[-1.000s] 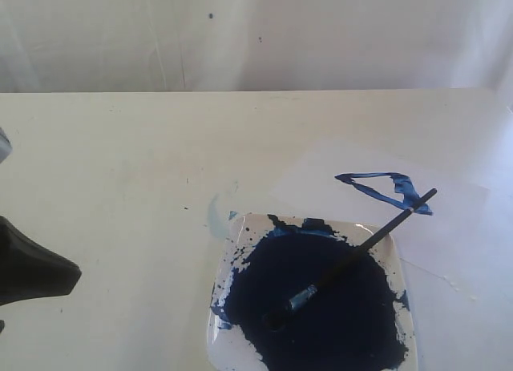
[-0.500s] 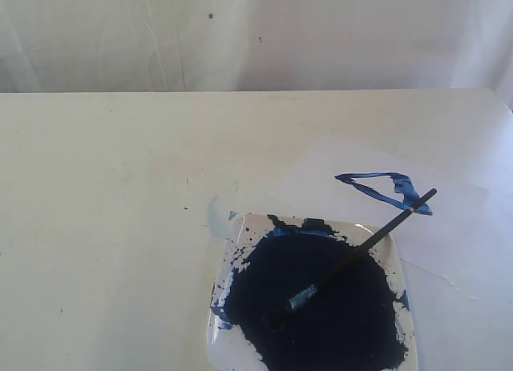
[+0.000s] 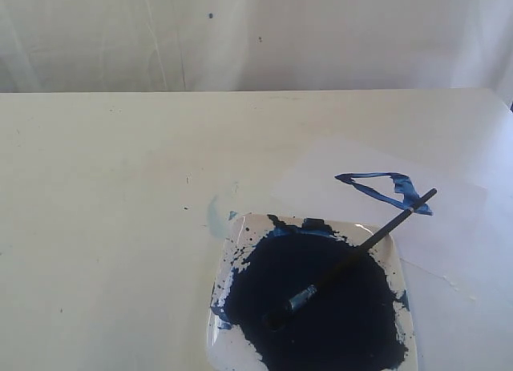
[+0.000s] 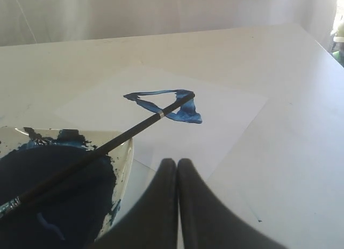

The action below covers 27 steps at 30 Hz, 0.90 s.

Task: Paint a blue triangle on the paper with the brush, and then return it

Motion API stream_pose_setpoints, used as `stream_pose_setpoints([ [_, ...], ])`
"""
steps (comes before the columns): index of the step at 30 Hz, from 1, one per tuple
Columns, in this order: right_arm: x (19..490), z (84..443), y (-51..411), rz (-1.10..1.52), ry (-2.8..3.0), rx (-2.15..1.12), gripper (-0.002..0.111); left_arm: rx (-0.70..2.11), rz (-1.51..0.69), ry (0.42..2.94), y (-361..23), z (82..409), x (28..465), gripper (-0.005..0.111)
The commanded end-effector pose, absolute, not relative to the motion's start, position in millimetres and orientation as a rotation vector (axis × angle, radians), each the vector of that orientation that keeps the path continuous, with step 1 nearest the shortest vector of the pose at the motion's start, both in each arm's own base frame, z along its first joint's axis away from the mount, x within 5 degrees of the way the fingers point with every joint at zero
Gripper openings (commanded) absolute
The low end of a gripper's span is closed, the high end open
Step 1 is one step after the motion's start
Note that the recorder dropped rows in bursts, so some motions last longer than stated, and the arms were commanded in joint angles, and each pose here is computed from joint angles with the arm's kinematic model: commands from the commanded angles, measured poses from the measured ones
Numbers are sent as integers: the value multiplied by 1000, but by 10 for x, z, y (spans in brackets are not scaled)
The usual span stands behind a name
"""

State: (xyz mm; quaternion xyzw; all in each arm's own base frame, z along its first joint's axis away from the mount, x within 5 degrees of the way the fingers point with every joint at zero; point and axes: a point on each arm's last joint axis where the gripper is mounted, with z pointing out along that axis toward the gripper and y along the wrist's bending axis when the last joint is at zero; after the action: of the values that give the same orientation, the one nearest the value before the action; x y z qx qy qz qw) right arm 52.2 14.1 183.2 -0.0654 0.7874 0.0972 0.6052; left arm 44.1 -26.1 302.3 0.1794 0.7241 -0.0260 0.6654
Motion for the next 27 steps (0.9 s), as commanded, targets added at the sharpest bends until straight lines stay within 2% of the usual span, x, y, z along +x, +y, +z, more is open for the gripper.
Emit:
stream_pose_setpoints([
  [1,518,1830,141,230,1818,-149,0,143,-29,1729,-101,2702,563,0],
  [5,518,1830,141,230,1818,-149,0,18,-7,1776,-21,2343,637,0],
  [13,518,1830,141,230,1818,-149,0,-17,-31,1852,-21,1734,540,0],
  [16,518,1830,141,230,1818,-149,0,-68,-39,1960,-12,1639,507,0],
  [27,518,1830,141,230,1818,-149,0,-28,121,1965,57,1637,503,0],
])
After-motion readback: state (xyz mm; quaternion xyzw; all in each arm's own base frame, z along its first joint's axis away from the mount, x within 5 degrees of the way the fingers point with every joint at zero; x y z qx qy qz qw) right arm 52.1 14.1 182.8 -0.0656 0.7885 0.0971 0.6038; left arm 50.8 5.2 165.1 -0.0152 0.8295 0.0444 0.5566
